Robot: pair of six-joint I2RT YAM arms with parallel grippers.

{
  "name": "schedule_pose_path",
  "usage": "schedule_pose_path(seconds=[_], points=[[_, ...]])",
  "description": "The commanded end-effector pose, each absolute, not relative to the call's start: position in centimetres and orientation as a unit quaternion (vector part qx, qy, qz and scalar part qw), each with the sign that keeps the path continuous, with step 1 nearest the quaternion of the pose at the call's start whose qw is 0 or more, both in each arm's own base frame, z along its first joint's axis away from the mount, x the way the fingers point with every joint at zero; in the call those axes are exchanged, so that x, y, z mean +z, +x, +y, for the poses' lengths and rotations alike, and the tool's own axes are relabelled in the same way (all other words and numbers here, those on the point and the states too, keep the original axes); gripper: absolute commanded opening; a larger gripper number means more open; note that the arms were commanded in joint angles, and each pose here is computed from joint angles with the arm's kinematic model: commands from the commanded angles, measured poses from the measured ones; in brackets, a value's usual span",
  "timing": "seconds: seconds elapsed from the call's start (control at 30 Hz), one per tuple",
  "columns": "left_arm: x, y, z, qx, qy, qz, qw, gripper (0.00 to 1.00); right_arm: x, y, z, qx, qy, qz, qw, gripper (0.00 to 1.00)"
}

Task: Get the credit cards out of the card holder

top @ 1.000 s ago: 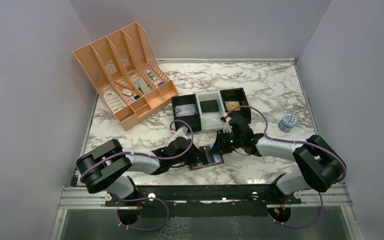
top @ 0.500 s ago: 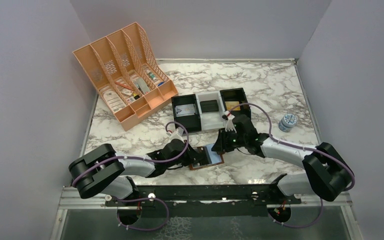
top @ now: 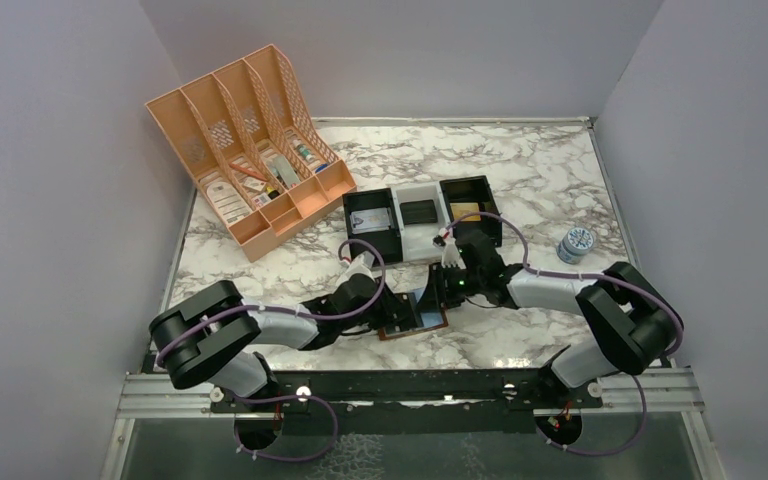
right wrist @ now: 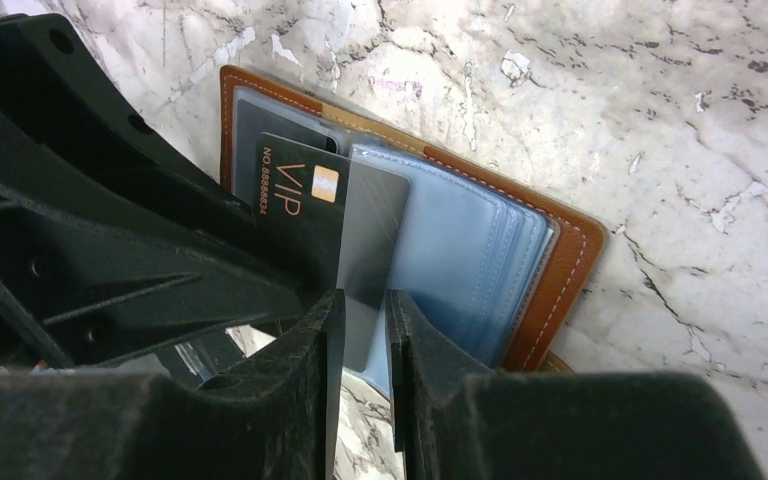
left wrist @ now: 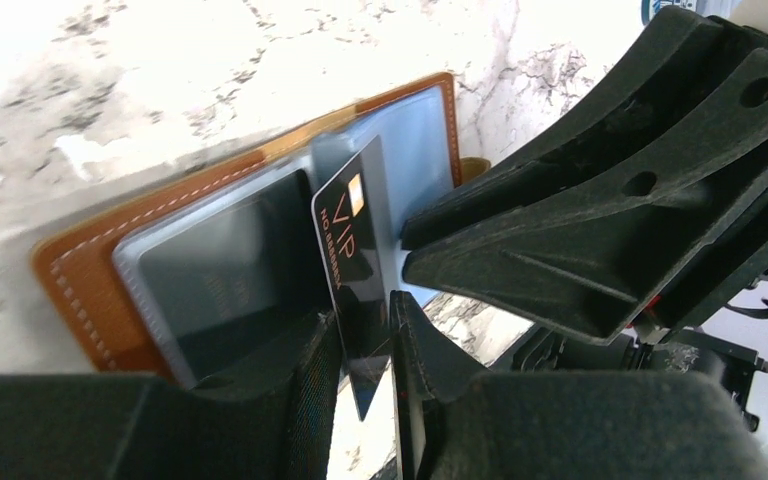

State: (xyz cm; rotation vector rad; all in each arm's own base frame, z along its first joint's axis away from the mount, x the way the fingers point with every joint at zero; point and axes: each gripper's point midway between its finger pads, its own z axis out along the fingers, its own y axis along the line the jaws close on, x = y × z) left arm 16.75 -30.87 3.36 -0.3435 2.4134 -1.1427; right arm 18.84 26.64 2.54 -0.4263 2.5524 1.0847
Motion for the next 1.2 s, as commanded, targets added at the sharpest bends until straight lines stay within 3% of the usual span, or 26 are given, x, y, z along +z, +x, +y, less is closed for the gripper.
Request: schedule_pose_path(seconds=[0.0, 0.13, 0.23, 0.57, 0.73, 0.9, 1.17], points=[[4.1, 17.1, -32.5, -0.425, -0.106, 0.872, 0.218, 0.24, 0.2, 18.1, 25.4, 0.35, -0.133, 0.916, 0.143, 0.23], [4.4, 17.3, -32.3, -0.426, -0.11, 0.869, 0.226, 0.08, 0.3, 18.3, 25.0, 0.34, -0.124, 0.92, 0.151, 0.23], [4.4, 17.3, -31.2, -0.422, -0.123, 0.866, 0.238, 0.01, 1.0, 19.0, 24.9, 0.333, -0.12, 0.919, 0.172, 0.23], [5.2, 16.5, -28.2, -0.411, -0.122, 0.863, 0.268, 0.0, 5.3, 21.1, 25.1, 0.338, -0.132, 0.898, 0.248, 0.26], [7.1, 16.8, -27.7, -0.403, -0.091, 0.862, 0.295, 0.0, 8.8, 21.9, 25.1, 0.358, -0.127, 0.871, 0.31, 0.4], [9.0, 17.3, -27.4, -0.385, -0.047, 0.864, 0.322, 0.0, 10.0, 22.7, 24.3, 0.349, -0.089, 0.868, 0.341, 0.67], [11.5, 18.4, -27.2, -0.41, -0.012, 0.844, 0.344, 0.0, 11.5, 23.7, 23.4, 0.348, -0.041, 0.857, 0.378, 0.71]])
